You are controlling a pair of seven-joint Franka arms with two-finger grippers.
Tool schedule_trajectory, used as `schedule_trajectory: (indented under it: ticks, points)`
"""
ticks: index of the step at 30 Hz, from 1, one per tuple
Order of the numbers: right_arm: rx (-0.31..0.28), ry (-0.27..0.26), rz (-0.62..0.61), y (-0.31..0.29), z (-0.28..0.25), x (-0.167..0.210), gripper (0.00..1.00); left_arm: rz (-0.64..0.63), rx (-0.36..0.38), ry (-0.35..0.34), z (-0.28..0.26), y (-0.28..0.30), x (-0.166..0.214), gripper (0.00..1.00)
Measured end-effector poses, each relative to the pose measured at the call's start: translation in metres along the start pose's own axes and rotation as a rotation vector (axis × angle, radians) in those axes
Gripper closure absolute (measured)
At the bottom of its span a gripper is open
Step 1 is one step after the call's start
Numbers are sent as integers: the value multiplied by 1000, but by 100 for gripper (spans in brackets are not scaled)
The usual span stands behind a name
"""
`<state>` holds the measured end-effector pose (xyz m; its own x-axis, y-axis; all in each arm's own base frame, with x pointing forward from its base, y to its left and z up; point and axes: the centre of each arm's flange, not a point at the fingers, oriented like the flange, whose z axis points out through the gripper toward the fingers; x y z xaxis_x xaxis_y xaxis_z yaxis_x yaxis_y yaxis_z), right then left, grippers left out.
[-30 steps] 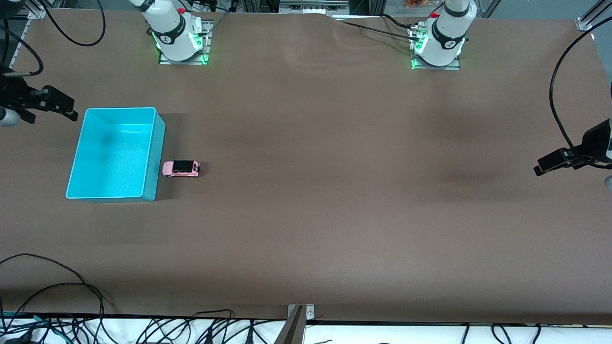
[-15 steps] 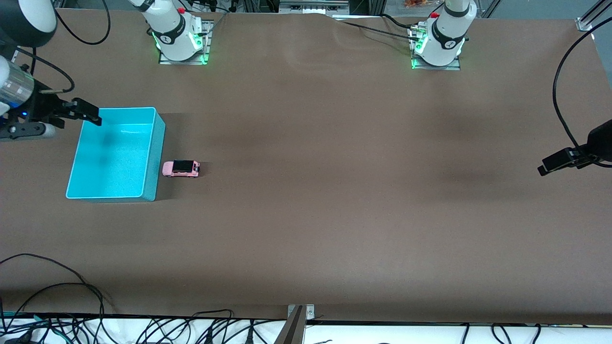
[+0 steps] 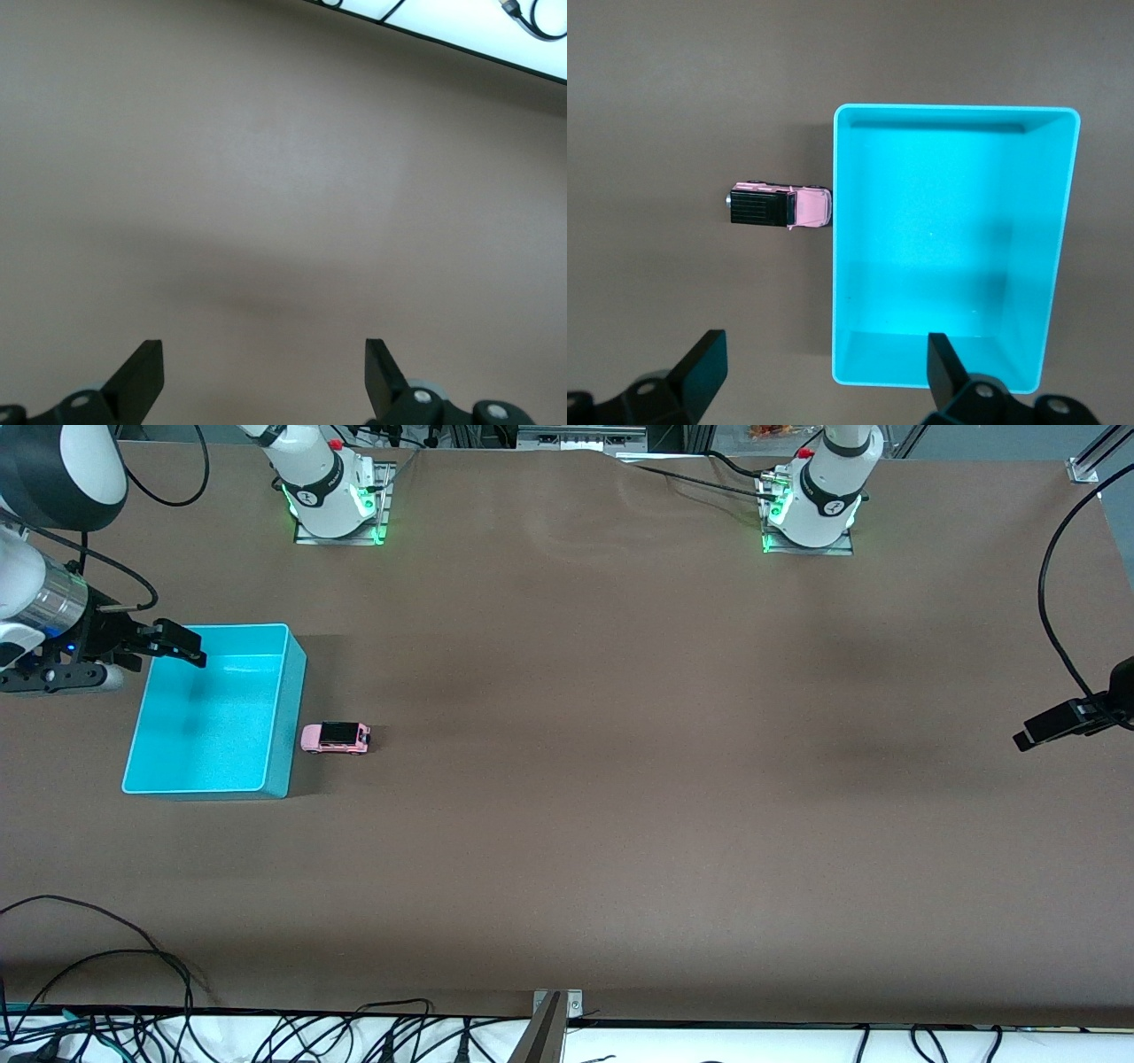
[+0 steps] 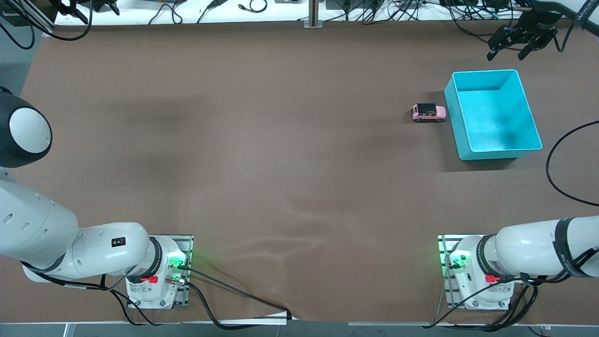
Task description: Wind and store pink jeep toy
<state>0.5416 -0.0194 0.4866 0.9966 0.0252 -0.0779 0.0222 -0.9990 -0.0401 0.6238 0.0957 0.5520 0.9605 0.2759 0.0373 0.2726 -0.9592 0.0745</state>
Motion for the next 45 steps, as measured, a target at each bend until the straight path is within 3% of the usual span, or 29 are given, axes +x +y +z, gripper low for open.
schedule_trajectory:
  ticks: [6,14,24,32,38,45]
  points:
    - [-4,-24,71,-19,15,-3,0,-14,1,-6,4,-9,2,0]
    - [-13,-2,249,-62,20,-1,0,-17,1,-11,6,-11,3,0]
    - [-25,-35,369,-78,43,-6,0,-23,2,-23,14,-15,5,0]
    - [-29,-21,517,-96,82,-14,0,55,-11,-26,16,28,-1,0]
    - [-28,-10,614,-98,107,-19,0,149,29,-16,15,74,-10,0]
    - [7,51,772,-99,147,-17,0,165,31,-15,15,82,-13,0]
